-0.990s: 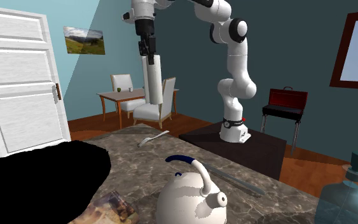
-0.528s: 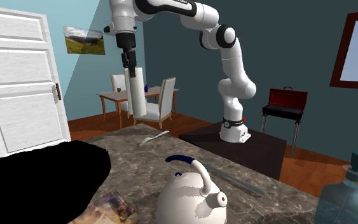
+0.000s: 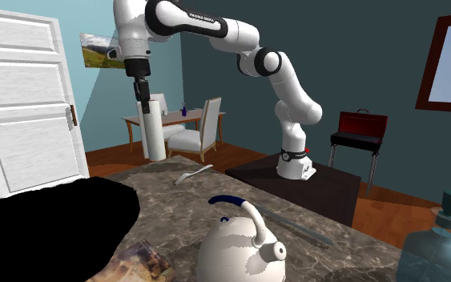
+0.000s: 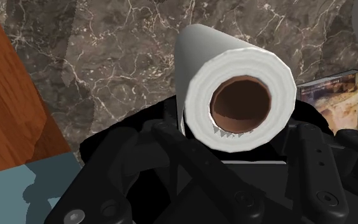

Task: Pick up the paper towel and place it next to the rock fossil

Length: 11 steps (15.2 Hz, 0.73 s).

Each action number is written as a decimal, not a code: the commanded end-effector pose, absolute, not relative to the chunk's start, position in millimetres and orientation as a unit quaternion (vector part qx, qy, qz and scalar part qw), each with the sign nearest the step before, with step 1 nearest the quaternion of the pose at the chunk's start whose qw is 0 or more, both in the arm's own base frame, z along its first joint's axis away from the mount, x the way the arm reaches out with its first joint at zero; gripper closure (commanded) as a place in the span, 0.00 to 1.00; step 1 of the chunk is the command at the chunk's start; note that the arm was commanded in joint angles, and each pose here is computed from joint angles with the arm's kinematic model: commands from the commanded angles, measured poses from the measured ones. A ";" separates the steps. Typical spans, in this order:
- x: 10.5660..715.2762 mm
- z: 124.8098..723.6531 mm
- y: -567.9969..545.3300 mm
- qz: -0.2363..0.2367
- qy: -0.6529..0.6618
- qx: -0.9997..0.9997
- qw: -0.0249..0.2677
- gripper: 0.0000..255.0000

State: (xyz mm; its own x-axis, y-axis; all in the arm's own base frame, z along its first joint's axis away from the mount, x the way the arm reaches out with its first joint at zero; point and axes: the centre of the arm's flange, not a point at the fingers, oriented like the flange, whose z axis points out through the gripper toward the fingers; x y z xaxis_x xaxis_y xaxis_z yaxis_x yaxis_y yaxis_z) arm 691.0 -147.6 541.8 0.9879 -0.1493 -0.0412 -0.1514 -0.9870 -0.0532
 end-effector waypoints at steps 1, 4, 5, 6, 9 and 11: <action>692.3 529.9 -148.1 0.018 0.075 -0.997 0.028 1.00; 692.3 514.1 -148.1 0.018 0.075 -0.997 0.028 1.00; 692.3 508.8 -148.1 0.018 0.075 -0.997 0.028 1.00; 692.3 503.5 -148.1 0.018 0.075 -0.997 0.028 1.00; 692.3 487.7 -148.1 0.018 0.075 -0.997 0.028 1.00; 692.3 477.1 -148.1 0.018 0.075 -0.997 0.028 1.00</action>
